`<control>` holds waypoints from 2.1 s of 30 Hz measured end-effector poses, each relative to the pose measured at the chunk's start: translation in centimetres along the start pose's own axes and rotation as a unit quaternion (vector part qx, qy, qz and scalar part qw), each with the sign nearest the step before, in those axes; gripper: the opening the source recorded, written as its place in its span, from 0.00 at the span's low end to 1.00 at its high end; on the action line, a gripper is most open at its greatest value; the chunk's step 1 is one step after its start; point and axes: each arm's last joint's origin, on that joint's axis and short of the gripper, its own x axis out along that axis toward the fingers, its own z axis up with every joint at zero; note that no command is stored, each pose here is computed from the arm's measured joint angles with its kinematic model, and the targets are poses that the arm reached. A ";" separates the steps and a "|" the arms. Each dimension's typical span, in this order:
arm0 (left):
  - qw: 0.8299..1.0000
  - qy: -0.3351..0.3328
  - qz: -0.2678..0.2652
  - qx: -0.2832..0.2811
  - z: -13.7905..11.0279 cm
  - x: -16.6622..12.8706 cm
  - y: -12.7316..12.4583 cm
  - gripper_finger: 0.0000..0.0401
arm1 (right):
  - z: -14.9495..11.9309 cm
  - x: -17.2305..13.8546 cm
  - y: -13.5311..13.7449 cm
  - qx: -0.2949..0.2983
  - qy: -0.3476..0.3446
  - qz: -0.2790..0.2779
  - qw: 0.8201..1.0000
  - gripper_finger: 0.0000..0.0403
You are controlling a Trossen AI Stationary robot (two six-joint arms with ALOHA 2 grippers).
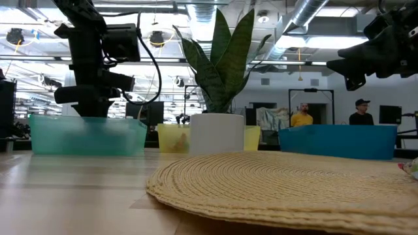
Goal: Pick and place Granola Bars by type
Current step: Put the orange granola bar into the green bin, then put the red granola bar into the yellow bin
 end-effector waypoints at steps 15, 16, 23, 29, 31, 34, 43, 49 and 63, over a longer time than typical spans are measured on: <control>0.981 -0.175 0.039 -0.075 0.1 -7.9 1.6 0.28 | 0.0 0.0 0.0 0.000 0.000 0.000 1.000 0.42; 0.976 -0.195 0.037 -0.085 0.1 -8.9 1.7 0.28 | 0.0 0.0 0.0 0.000 0.000 0.000 1.000 0.42; 0.936 -0.320 -0.001 -0.145 0.6 -15.3 1.6 0.28 | 0.0 0.0 0.0 0.000 0.000 0.000 1.000 0.42; 0.901 -0.407 -0.093 -0.117 1.6 -18.8 -0.3 0.28 | 0.0 0.0 0.0 0.000 0.000 0.000 1.000 0.42; 0.892 -0.421 -0.136 -0.090 1.8 -19.3 -1.4 0.28 | 0.0 0.0 0.0 0.000 0.000 0.000 1.000 0.42; 0.879 -0.425 -0.204 -0.068 2.2 -19.6 -3.2 0.28 | 0.0 0.0 0.0 0.000 0.000 0.000 1.000 0.42; 0.871 -0.388 -0.285 -0.099 2.5 -19.6 -6.8 0.28 | 0.0 0.0 0.0 0.000 -0.002 0.000 1.000 0.42; 0.889 -0.370 -0.239 -0.125 2.0 -19.1 -6.5 0.28 | 0.0 0.0 0.0 0.000 -0.002 0.000 1.000 0.42; 0.852 -0.423 -0.295 -0.092 -2.2 -16.1 -5.8 0.28 | 0.0 0.0 0.0 0.000 -0.001 0.000 1.000 0.42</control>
